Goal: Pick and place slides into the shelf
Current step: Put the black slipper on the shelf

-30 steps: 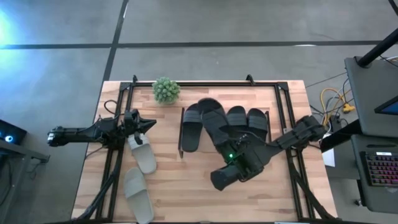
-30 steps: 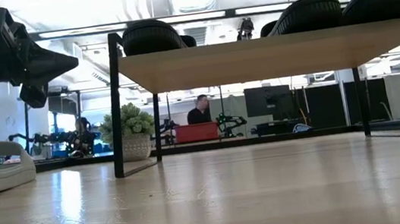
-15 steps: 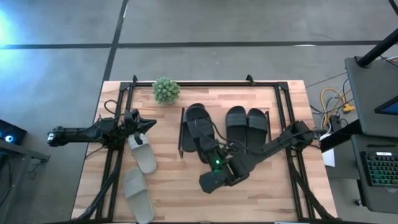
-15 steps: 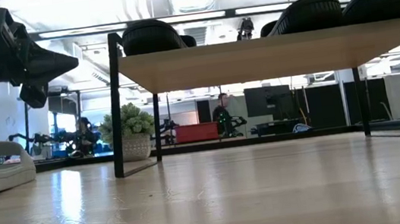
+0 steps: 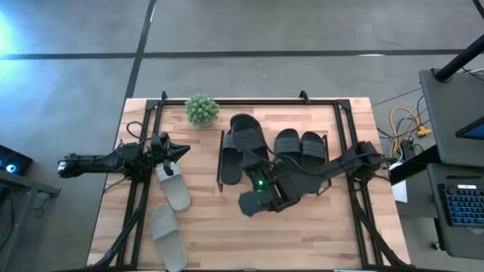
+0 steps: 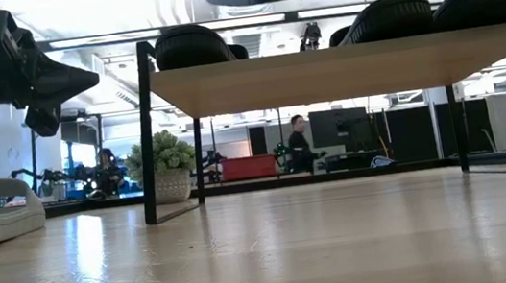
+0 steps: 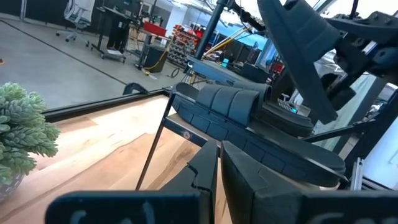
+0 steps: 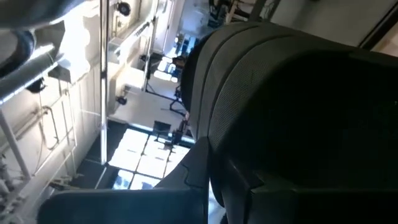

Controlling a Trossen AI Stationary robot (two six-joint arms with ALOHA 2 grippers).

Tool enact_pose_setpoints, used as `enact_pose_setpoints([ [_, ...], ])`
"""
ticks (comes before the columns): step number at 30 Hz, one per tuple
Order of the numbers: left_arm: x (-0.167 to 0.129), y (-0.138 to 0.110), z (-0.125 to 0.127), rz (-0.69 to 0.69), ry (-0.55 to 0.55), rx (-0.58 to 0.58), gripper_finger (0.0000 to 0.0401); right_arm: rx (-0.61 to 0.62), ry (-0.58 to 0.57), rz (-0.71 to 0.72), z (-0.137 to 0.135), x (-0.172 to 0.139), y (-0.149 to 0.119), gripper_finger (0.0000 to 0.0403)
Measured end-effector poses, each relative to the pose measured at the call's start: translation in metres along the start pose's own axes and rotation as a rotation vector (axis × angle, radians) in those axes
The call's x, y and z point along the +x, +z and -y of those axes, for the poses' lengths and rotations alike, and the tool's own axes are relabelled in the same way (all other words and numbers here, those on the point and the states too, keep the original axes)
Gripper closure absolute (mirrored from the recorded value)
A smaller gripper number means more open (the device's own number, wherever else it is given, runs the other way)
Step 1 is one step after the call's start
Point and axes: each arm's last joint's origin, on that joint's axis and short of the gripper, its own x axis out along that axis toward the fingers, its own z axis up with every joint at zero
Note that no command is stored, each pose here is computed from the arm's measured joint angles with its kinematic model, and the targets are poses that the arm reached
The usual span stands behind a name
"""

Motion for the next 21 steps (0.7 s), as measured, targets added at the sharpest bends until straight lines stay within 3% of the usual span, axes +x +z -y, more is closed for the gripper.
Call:
enact_pose_setpoints([
  [6,0.0,0.0,0.0,0.0,0.0,0.0,0.0395,0.078,-0.004,0.026,-0.002,0.01,0.013,0.0385],
  [21,0.0,0.0,0.0,0.0,0.0,0.0,0.0395,0.14,-0.011,0.042,0.037,0.018,0.02,0.0385],
])
